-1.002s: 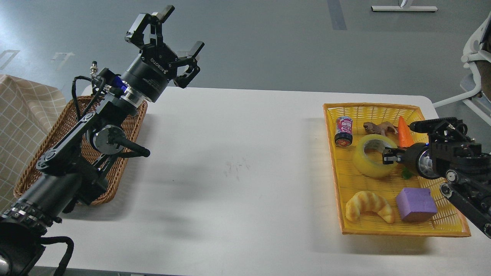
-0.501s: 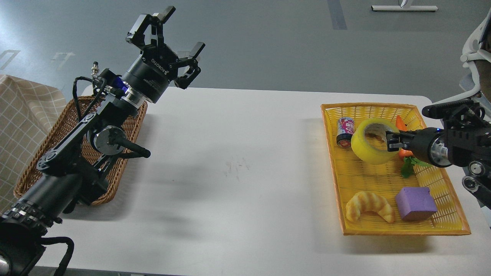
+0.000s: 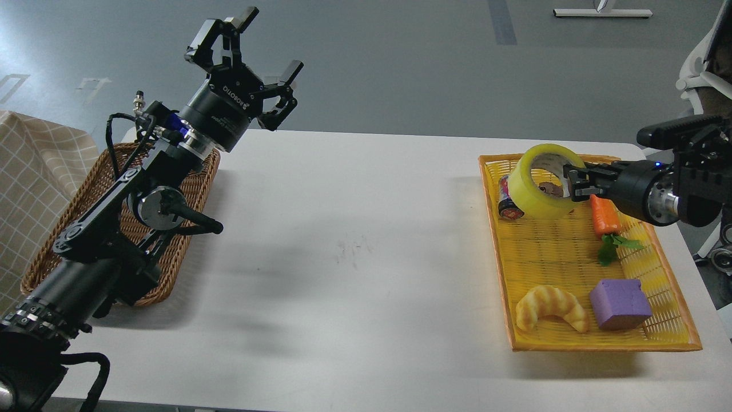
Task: Place and transfer tape with both arms
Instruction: 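Lift the tape roll and carry it toward the table center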
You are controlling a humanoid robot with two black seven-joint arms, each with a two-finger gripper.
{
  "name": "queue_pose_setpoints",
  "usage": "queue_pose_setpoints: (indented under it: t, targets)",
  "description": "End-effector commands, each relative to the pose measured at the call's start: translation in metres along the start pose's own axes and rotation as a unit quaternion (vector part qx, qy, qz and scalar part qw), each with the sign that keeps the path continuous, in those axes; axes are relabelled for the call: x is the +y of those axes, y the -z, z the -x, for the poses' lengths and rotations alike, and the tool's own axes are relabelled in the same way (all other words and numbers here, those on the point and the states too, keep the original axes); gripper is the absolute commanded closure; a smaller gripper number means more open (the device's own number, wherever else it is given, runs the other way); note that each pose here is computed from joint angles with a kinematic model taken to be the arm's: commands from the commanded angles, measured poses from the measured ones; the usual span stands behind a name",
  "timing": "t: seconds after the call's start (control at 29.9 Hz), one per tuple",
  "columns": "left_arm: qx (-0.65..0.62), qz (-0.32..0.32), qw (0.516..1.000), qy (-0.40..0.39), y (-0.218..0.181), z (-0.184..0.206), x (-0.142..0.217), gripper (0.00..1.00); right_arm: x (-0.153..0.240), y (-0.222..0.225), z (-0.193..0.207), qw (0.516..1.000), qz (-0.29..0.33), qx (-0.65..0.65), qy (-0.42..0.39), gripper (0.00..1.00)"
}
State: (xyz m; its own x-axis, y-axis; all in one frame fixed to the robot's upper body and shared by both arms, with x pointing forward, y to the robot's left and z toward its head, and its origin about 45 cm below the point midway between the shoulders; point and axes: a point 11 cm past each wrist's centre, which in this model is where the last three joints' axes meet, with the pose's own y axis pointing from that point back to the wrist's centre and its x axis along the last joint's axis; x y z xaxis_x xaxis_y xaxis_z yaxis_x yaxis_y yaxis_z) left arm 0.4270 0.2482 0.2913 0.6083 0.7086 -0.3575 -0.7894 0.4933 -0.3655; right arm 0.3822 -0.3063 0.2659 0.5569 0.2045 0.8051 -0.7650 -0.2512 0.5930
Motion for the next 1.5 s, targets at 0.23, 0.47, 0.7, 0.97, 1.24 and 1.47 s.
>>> queue_pose_setpoints:
  t: [0.23,0.47,0.7,0.97,1.24,1.47]
  targets:
    - [0.003,0.003,1.0,0.001,0.0,0.001,-0.002,0.02,-0.03,0.075,-0.015,0.996,-0.084,-0.001,-0.019,1.0]
    - [0.005,0.002,1.0,0.003,0.002,0.003,-0.003,0.02,-0.06,0.11,-0.005,0.994,-0.108,0.006,0.01,1.0]
    - [0.005,0.003,1.0,0.003,0.001,0.003,-0.003,0.02,-0.086,0.147,0.002,0.991,-0.129,0.005,0.032,1.0]
    - [0.007,0.004,1.0,0.003,0.002,0.004,-0.003,0.02,-0.105,0.18,0.012,0.988,-0.142,0.012,0.055,1.0]
    - [0.008,0.004,1.0,0.004,0.003,0.005,-0.004,0.02,-0.115,0.208,0.018,0.986,-0.153,0.022,0.061,1.0]
    - [0.007,0.005,1.0,0.005,0.002,0.006,-0.005,0.02,-0.119,0.232,0.03,0.982,-0.167,0.041,0.073,1.0]
